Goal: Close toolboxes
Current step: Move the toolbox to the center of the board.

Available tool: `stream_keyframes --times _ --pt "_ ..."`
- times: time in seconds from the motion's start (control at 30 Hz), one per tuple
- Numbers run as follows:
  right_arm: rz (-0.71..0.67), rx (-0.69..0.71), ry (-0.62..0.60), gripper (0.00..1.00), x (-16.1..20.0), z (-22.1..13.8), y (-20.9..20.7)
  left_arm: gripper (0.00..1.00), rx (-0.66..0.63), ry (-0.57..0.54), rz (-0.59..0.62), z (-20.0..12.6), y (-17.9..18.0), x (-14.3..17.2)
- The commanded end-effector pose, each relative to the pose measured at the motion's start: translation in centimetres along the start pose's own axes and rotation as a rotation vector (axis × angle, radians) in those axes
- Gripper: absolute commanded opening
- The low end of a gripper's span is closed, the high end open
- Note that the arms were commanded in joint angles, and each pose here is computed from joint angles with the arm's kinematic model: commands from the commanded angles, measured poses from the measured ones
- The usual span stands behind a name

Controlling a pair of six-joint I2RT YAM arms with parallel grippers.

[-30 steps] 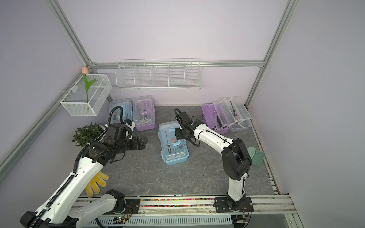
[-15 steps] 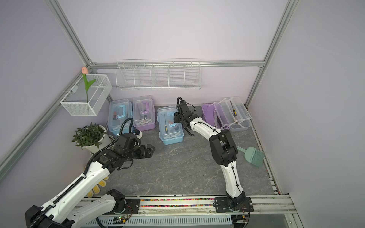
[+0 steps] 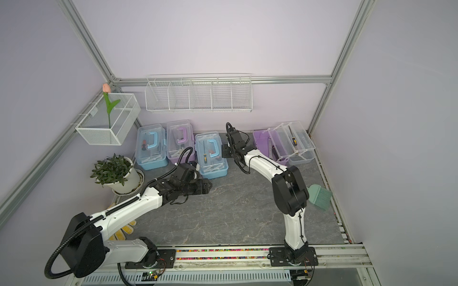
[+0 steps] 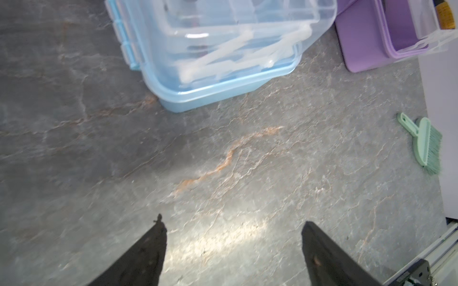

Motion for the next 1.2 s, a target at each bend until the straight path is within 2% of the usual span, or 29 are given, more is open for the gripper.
stream_keyframes --times 0.0,0.1,0.23,0.3,0.43,0.6,0.73,1.17 --pt "-0.076 0.119 0.018 0.64 0.5 -4.1 -3.3 0.85 0.027 -0.084 0.003 0.8 -0.9 -2.5" --pt "-0.047 0.174 0.062 0.63 1.0 -6.6 -6.7 0.82 0.027 -0.087 0.027 2.4 -1.4 -4.1" --pt "-0.006 0.225 0.112 0.62 1.2 -8.3 -10.1 0.65 0.057 -0.050 0.053 4.8 -2.7 -5.5" --pt "-0.002 0.254 0.127 0.62 0.9 -8.6 -11.4 0.60 0.061 -0.039 0.065 5.9 -3.1 -5.7" --pt "0.064 0.244 0.135 0.62 0.5 -9.1 -13.1 0.59 0.019 -0.032 0.091 7.6 -3.1 -6.9" --pt "0.105 0.158 0.156 0.60 1.6 -10.3 -12.7 0.54 -0.085 -0.001 0.100 9.2 -2.3 -8.1" --pt "0.096 0.195 0.138 0.60 1.7 -10.9 -13.5 0.54 -0.143 0.045 0.133 10.4 -1.2 -8.7" --pt "0.112 0.197 0.135 0.60 1.7 -10.9 -14.1 0.54 -0.141 0.174 0.249 12.7 3.3 -9.8"
Point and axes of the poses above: each gripper's point midway between its finger pads, its own z axis out along the fingers, its own y axis along the line the jaws close on, x = y × z, the point moved 7 cm from there along -z, back along the fingers, and after that the axes turned 15 degrees about z, right-handed, at the moved point
